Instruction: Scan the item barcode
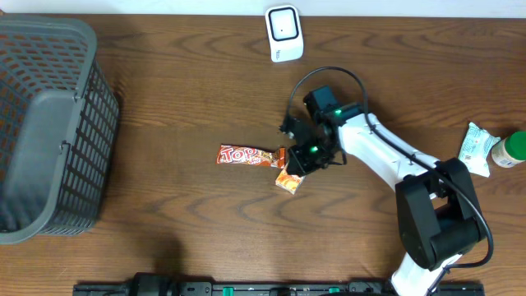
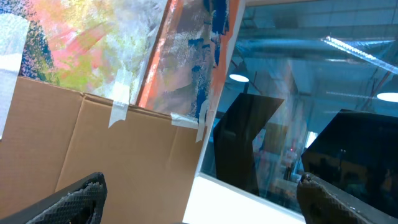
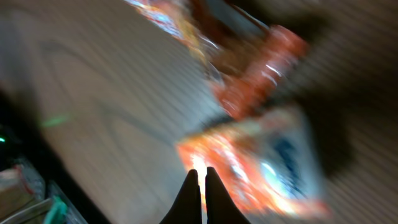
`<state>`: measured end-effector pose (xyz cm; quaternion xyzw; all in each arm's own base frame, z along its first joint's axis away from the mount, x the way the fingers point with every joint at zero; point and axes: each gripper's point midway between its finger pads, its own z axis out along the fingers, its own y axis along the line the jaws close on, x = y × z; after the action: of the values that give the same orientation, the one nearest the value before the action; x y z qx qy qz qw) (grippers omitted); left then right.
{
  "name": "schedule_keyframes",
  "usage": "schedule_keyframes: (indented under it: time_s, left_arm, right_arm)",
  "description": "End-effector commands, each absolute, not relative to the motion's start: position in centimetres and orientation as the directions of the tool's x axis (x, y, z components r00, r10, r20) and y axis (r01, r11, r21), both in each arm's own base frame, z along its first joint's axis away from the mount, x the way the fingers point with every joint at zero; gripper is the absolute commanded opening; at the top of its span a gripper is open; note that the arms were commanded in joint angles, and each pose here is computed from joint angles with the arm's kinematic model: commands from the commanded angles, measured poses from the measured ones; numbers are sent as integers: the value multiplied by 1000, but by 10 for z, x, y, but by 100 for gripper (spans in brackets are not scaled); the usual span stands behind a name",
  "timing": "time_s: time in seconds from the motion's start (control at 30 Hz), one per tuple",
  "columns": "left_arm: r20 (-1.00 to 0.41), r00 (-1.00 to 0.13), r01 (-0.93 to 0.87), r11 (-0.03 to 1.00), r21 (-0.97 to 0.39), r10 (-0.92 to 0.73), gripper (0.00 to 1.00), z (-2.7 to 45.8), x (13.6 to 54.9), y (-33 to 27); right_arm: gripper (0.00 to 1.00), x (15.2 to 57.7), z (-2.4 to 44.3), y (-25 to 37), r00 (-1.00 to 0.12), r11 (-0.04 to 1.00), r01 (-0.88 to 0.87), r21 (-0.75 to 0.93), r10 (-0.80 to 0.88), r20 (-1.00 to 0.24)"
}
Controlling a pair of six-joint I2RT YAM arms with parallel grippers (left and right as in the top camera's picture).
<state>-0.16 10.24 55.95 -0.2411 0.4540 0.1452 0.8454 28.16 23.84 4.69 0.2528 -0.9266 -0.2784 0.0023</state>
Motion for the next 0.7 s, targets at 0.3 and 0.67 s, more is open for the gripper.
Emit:
schedule_keyframes:
  time_s: [0.3, 0.67]
  left_arm:
    - [-832, 554, -469, 834, -289, 24, 98, 559, -5, 104]
    - [-832, 554, -469, 834, -289, 24, 98, 559, -5, 104]
  right_arm:
    - [1, 280, 29, 266, -887, 822, -461, 334, -442, -136]
    - [1, 285, 5, 255, -918, 888, -397, 233, -386, -94]
